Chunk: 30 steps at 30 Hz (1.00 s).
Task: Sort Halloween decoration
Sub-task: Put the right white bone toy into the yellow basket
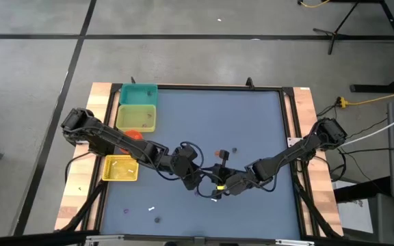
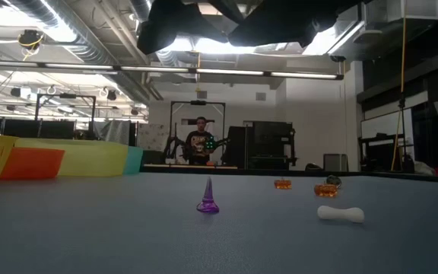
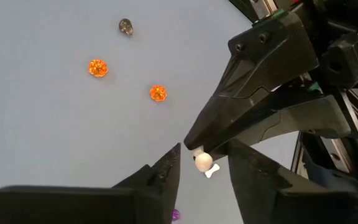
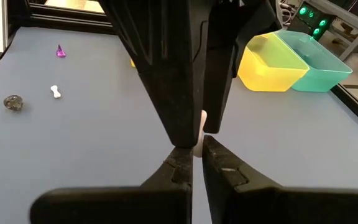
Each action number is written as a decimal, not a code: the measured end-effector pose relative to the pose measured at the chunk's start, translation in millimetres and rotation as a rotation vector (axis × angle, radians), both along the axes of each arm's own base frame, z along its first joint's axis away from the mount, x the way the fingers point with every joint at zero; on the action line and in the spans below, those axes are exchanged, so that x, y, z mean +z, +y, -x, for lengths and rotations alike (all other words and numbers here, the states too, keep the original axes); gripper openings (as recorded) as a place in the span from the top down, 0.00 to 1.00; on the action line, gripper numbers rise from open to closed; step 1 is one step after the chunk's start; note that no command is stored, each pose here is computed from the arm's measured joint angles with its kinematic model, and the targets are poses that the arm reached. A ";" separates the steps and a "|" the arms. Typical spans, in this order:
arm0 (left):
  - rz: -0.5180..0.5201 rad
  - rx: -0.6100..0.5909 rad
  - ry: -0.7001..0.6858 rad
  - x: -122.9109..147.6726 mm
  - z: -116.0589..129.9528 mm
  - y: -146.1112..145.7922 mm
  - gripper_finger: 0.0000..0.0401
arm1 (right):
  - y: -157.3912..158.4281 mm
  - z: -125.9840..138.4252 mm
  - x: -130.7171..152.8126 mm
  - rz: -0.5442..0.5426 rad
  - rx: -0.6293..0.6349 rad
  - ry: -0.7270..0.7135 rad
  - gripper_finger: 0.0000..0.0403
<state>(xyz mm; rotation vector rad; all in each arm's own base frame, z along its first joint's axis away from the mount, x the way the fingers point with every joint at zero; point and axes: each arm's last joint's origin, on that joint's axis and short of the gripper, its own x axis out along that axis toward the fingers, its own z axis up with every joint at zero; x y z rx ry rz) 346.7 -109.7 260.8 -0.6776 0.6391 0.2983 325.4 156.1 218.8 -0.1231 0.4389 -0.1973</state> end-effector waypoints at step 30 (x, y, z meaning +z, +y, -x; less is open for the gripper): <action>0.003 -0.006 0.004 -0.2 0.2 -0.3 0.98 | 0.2 0.2 -0.2 -0.001 0.004 0.003 0.96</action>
